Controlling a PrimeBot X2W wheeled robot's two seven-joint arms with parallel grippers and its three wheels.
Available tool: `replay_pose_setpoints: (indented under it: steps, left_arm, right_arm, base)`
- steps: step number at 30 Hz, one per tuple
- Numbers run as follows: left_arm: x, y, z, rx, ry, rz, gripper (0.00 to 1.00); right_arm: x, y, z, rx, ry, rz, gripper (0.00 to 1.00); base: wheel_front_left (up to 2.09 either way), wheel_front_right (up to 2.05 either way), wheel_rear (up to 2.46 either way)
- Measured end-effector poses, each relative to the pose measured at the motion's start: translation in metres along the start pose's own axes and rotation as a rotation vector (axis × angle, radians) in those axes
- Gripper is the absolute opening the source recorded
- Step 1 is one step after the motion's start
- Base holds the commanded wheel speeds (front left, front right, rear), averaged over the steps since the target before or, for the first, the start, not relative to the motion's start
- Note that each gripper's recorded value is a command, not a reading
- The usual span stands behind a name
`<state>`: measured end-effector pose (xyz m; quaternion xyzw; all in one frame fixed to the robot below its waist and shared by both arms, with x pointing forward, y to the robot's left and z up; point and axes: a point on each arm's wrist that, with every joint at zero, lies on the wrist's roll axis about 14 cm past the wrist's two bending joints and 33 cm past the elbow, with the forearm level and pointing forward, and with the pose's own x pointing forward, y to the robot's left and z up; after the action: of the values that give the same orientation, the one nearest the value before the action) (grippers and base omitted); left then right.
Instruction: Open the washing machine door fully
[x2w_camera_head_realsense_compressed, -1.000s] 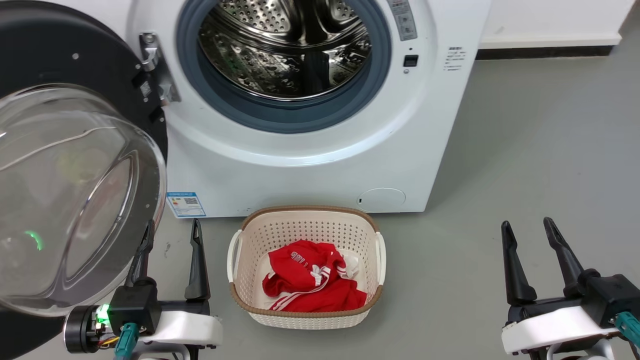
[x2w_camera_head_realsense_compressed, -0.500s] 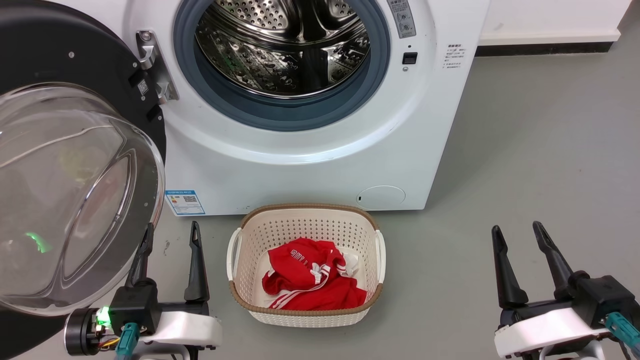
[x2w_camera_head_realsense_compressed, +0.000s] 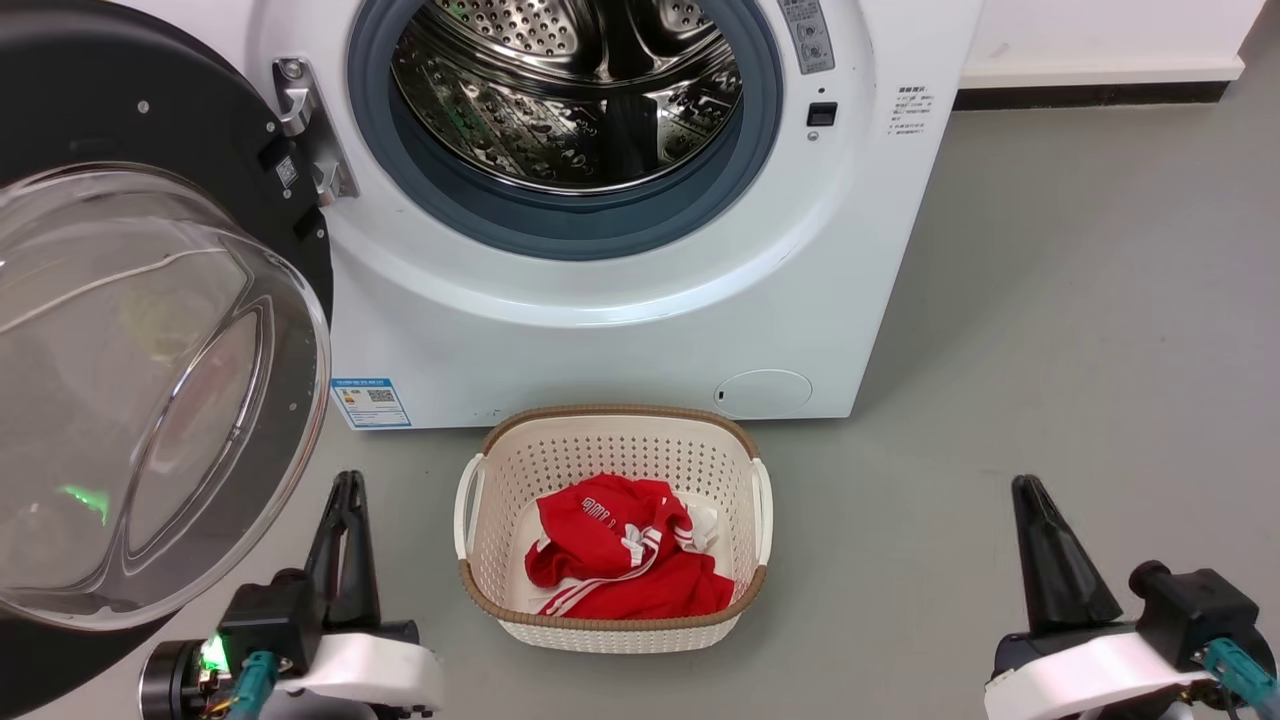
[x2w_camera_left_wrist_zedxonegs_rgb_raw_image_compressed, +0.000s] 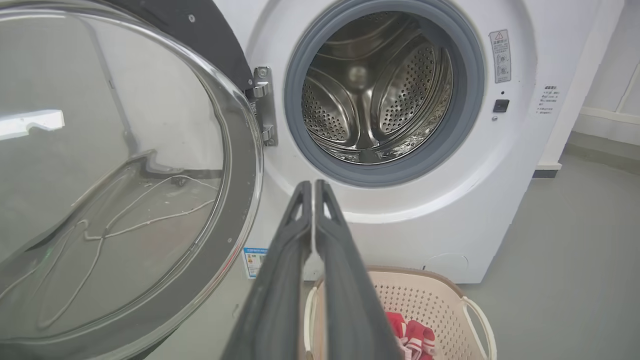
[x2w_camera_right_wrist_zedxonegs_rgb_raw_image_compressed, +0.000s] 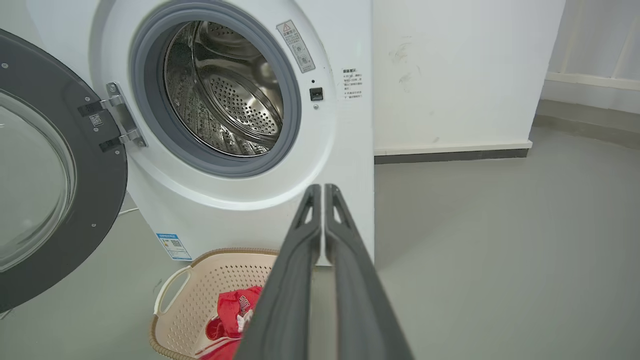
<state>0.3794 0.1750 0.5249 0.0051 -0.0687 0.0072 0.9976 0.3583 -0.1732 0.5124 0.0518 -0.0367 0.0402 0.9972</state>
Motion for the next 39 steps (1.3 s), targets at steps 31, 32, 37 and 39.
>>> replay_pose_setpoints:
  steps: [31,32,37,39]
  left_arm:
    - [-0.001,0.017,-0.027,-0.579,0.148,0.101,0.00]
    - [-0.001,0.017,-0.028,-0.595,0.151,0.104,0.00]
    - [-0.001,0.017,-0.030,-0.672,0.164,0.112,0.00]
    - [-0.001,0.018,-0.031,-0.701,0.168,0.115,0.00]
  right_arm:
    - [0.007,-0.018,-0.010,0.547,0.030,-0.096,0.00]
    - [0.007,-0.018,-0.011,0.560,0.033,-0.099,0.00]
    - [0.007,-0.020,-0.012,0.631,0.035,-0.109,0.00]
    - [0.009,-0.021,-0.011,0.661,0.033,-0.111,0.00]
  base:
    - [0.00,0.00,0.00]
    - [0.00,0.00,0.00]
    - [0.00,0.00,0.00]
    - [0.00,0.00,0.00]
